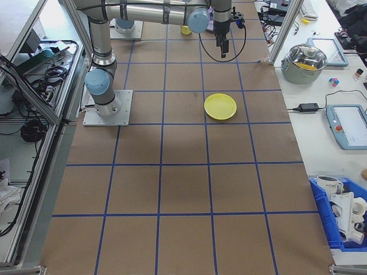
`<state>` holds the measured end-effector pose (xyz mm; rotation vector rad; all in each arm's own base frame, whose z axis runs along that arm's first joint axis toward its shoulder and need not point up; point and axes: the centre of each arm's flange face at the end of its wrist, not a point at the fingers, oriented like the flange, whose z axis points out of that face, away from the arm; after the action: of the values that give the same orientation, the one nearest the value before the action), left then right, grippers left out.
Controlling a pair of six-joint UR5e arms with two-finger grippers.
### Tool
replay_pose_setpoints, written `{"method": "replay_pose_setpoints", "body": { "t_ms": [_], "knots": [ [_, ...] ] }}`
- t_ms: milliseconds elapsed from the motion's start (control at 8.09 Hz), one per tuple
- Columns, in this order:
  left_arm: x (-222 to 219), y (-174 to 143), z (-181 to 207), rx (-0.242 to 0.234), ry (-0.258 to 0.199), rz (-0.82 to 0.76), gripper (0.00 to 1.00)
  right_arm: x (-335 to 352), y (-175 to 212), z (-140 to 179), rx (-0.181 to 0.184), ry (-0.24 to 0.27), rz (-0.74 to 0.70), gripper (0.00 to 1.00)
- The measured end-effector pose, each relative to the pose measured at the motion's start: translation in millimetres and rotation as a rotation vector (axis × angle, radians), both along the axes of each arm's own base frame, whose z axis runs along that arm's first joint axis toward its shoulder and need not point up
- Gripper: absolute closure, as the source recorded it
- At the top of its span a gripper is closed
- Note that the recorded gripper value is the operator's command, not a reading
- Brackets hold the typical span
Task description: Sort blocks by color into plates
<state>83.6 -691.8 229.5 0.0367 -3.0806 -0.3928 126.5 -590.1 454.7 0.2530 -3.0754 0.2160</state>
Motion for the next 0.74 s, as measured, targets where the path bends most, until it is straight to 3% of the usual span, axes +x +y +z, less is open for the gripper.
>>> {"method": "replay_pose_setpoints", "body": {
  "t_ms": [371, 742],
  "knots": [
    [-15, 0, 4, 0.0, -0.019, 0.044, 0.13, 0, 0, -1, 0.0, -0.001, 0.0, 0.0],
    [-38, 8, 53, -0.053, -0.027, 0.08, 0.14, 0, -1, -2, 0.003, -0.001, 0.0, 0.0]
  ]
}}
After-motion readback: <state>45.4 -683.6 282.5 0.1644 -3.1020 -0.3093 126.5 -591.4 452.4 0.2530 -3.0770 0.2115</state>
